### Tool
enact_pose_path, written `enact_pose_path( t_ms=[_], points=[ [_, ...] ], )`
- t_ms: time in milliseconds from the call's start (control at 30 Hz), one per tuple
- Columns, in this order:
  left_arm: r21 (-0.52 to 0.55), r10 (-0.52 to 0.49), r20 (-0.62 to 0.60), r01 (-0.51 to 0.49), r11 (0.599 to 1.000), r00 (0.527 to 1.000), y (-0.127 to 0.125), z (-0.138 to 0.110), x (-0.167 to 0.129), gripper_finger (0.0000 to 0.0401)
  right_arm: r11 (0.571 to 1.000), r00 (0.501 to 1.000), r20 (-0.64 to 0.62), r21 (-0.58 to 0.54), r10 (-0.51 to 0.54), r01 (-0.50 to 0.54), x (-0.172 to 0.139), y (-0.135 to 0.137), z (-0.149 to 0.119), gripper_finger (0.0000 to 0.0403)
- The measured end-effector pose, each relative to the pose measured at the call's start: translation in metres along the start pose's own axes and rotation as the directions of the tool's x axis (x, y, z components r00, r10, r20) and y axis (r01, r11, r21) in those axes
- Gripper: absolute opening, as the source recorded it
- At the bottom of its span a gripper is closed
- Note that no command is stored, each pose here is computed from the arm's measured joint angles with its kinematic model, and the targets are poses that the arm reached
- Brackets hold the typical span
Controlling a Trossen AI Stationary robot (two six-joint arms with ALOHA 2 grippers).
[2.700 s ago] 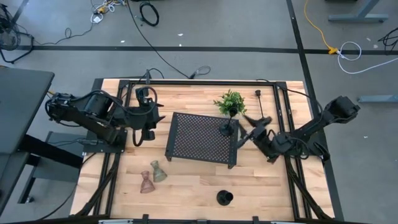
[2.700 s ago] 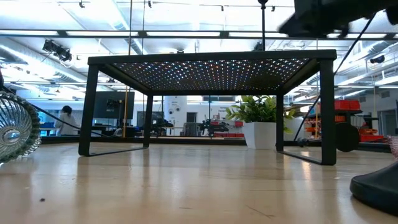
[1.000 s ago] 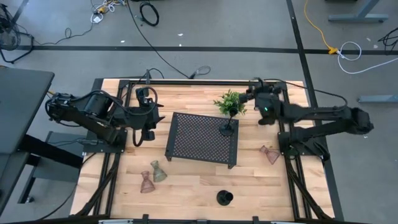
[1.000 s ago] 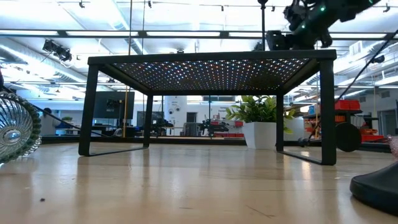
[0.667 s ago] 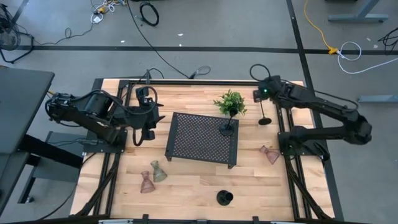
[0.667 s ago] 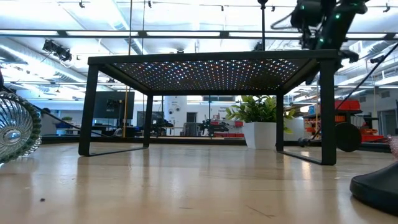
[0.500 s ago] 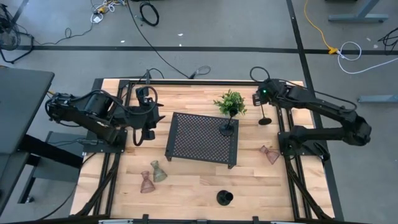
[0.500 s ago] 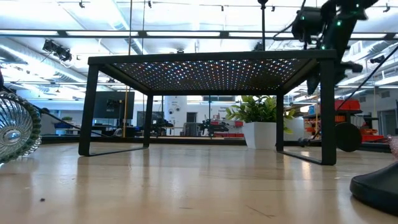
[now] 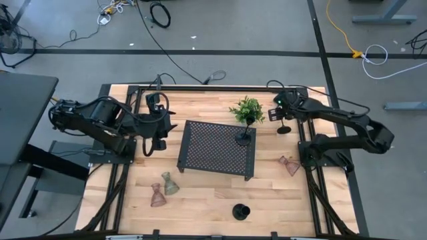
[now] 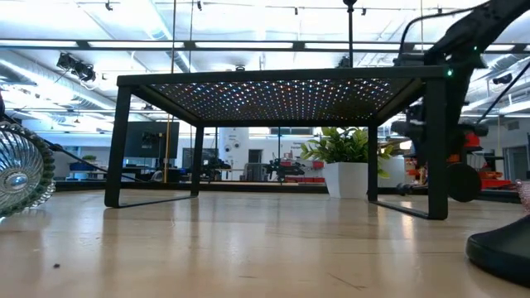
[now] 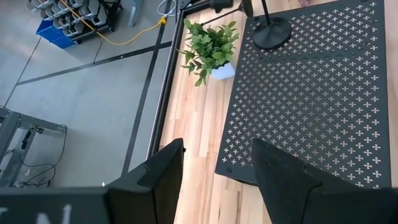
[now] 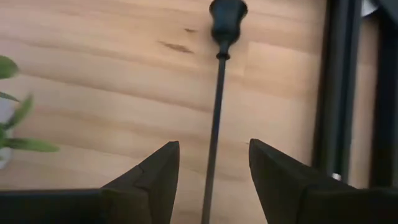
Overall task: Pick & Place candle stick holders
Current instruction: Put the top black metal candle holder on the shelf
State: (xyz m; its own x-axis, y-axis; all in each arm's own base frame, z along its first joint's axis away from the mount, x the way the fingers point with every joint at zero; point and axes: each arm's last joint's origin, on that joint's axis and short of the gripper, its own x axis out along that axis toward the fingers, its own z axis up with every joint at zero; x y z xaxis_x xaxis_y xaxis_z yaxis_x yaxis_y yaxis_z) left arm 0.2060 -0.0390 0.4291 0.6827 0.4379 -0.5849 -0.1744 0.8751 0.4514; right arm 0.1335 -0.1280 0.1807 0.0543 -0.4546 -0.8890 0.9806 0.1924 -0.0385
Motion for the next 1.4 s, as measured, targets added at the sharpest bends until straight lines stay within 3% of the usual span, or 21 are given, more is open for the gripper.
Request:
enact_pose_path(
  t_ms=[467,700,1133,1400],
  points=[
    [0.000,0.000,0.000,0.000,1.000,1.000,0.000,0.000,0.000,0.0193,1.000,1.000,-0.003,-0.002,-0.004,0.004,0.046,0.001,0.011,0.0192],
    [0.000,0.000,0.000,0.000,1.000,1.000,0.000,0.000,0.000,0.0192,1.000,0.999,0.014,0.002,-0.031,0.031,0.049,0.002,0.012,0.0191],
    [-0.002,-0.001,0.000,0.001,1.000,1.000,0.000,0.000,0.000,0.0193,1.000,1.000,0.000,-0.003,-0.018,0.018,0.048,0.003,0.010,0.0123],
    [-0.006,-0.002,0.000,0.002,1.000,1.000,0.000,0.000,0.000,0.0192,0.999,0.996,-0.081,-0.028,-0.041,0.039,0.062,0.005,-0.002,0.0107]
  ],
)
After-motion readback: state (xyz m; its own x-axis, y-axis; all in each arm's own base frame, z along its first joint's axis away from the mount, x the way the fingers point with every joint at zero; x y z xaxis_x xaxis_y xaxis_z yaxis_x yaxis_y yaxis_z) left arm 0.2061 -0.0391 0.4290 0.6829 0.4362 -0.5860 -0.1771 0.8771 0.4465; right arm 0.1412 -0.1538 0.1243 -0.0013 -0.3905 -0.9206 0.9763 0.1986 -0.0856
